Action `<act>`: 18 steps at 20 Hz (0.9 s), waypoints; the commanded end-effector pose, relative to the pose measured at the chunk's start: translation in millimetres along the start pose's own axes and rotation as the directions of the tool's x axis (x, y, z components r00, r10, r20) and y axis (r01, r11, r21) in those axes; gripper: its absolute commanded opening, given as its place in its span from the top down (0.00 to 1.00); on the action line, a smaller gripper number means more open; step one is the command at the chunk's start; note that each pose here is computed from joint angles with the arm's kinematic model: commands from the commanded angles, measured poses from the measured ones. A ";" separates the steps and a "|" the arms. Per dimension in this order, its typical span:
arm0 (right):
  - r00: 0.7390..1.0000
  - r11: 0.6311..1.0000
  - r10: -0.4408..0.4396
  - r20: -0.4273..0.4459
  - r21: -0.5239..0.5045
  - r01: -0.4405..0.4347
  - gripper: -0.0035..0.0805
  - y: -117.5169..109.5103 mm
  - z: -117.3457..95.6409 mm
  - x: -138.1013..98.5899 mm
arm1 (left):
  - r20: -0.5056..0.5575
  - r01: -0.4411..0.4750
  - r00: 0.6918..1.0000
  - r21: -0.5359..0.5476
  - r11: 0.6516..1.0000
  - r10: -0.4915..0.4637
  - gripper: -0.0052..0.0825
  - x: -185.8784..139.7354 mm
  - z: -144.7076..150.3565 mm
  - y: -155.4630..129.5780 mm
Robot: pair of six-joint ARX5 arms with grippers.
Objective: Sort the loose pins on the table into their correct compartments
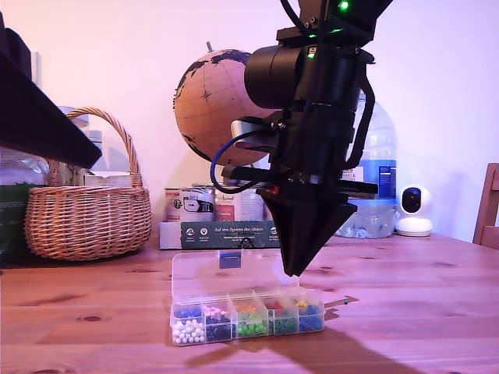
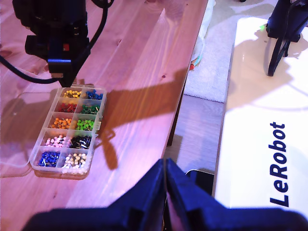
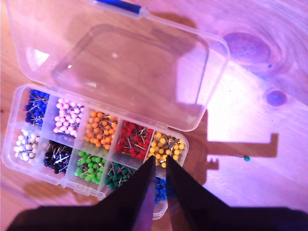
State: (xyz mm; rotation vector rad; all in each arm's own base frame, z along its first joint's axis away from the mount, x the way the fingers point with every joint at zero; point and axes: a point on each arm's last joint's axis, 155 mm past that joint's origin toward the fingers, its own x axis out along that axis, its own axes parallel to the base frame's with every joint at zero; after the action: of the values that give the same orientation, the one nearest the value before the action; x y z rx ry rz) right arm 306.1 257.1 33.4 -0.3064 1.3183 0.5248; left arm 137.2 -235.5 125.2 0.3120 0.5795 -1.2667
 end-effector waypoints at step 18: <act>0.986 0.710 -0.104 -0.131 -0.704 -0.018 0.97 -20.6 -36.4 -2.4 | 0.002 0.001 1.000 -0.003 1.000 -0.001 0.97 0.5 1.1 0.2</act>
State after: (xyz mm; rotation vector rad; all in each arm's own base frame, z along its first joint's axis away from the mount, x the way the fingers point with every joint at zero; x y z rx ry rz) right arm 289.7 225.4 27.3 -1.0092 1.2095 0.9663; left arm 137.2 -235.5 125.2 0.3117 0.5797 -1.2666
